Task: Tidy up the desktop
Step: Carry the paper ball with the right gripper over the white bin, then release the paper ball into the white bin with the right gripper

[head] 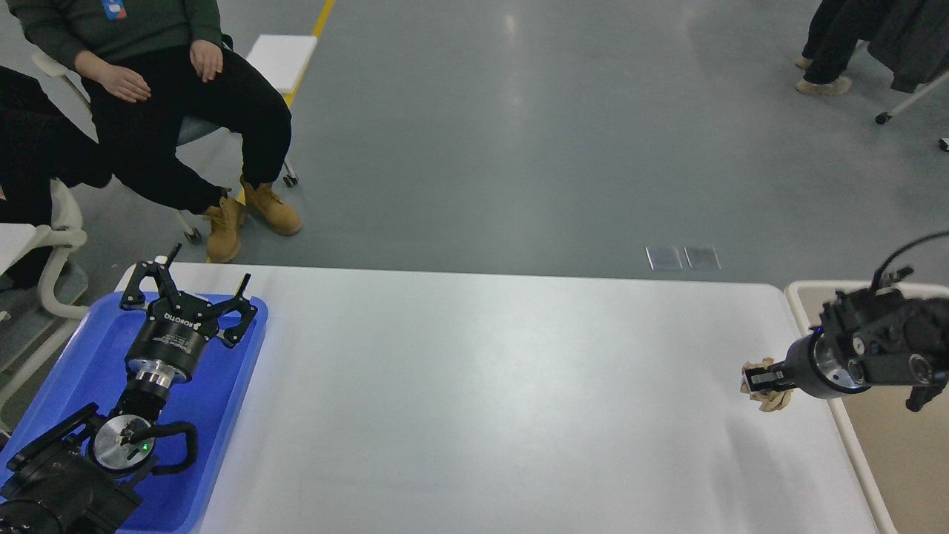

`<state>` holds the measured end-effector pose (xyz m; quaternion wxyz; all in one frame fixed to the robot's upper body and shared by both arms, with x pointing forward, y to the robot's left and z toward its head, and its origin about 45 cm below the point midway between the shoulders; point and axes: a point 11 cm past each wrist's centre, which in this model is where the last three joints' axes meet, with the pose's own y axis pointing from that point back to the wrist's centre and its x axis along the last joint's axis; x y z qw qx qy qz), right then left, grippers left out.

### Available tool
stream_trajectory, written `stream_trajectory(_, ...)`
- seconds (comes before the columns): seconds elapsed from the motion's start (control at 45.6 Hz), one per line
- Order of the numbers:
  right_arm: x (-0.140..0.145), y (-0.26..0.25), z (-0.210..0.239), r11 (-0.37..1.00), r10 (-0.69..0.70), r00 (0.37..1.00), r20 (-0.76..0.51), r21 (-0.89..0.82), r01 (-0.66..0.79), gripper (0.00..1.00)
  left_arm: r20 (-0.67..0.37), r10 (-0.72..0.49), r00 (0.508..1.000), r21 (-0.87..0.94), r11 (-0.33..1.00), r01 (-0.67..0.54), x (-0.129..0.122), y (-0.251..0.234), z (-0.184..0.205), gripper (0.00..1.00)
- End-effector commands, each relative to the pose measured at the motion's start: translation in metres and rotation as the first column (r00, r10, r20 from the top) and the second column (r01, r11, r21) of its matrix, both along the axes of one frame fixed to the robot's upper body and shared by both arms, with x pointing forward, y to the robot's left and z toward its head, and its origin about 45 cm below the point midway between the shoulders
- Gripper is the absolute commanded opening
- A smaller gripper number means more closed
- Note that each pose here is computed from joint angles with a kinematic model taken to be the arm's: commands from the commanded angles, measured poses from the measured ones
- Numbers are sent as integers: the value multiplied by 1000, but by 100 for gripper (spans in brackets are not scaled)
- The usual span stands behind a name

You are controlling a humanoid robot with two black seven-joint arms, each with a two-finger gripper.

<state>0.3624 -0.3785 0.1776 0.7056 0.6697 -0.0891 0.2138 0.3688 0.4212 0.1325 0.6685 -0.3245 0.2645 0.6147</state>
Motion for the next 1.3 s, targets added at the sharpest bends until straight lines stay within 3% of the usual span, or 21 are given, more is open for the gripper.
stream_trajectory(0.0, -2, 13, 82, 998, 65, 998, 25, -28, -64, 0, 0, 0, 1000, 0, 1000, 0, 0, 0, 0, 99)
stream_trajectory(0.527, 21, 72, 247, 992, 127, 983, 132, -31, -124, 0, 0, 0, 1000, 0, 1000, 0, 0, 0, 0, 99)
stream_trajectory(0.812, 21, 77, 254, 992, 125, 984, 127, -20, -124, 0, 0, 0, 1000, 0, 1000, 0, 0, 0, 0, 99)
stream_trajectory(1.076, 37, -4, 220, 996, -83, 986, 146, 43, 77, 0, 0, 0, 1000, 0, 1000, 0, 0, 0, 0, 99)
stream_trajectory(1.273, 51, -113, 189, 936, -351, 903, 249, 112, 333, 0, 0, 0, 1000, 0, 1000, 0, 0, 0, 0, 99)
